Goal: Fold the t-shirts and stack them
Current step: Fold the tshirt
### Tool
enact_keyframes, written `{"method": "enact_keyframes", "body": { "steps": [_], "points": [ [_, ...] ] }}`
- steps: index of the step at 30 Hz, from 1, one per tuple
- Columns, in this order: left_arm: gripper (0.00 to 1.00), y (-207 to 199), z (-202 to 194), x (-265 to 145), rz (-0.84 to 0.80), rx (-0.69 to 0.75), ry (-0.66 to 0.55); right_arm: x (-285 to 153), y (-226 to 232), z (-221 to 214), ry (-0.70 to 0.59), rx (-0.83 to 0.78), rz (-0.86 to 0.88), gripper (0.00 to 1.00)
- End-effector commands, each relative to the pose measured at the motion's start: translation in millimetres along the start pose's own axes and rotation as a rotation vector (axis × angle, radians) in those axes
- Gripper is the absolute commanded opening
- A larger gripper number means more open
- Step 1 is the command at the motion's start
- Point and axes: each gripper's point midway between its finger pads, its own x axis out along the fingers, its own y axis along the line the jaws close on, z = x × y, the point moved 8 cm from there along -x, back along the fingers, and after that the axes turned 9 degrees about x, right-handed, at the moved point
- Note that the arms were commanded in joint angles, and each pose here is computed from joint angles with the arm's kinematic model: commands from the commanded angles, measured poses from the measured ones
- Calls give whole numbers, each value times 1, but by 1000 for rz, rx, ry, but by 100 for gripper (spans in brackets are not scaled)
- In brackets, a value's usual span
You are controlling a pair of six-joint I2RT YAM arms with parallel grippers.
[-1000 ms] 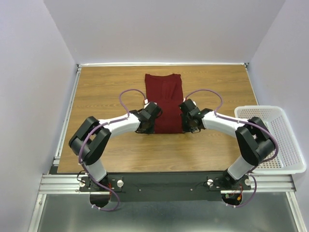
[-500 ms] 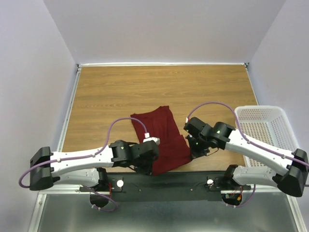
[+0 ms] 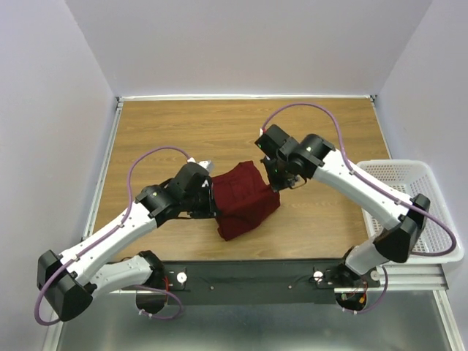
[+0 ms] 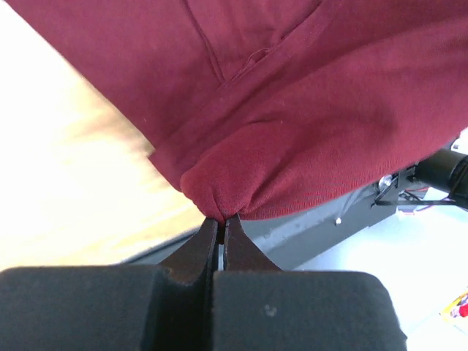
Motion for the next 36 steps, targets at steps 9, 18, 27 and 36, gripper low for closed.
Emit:
{"method": "enact_keyframes", "body": {
  "steps": [9,18,27,36],
  "points": [
    [0,28,56,8,-80,71,-129,15,-2,87,-66,-93,36,1],
    [0,51,86,11,-45,83,-183,32,11,122,-88,-125,71,1],
    [0,54,86,3,-1,88,-227,25,4,115,-105,-124,84,1],
    [0,62,112,-6,54,79,-319,27,13,143,-177,-117,143,1]
  ]
}}
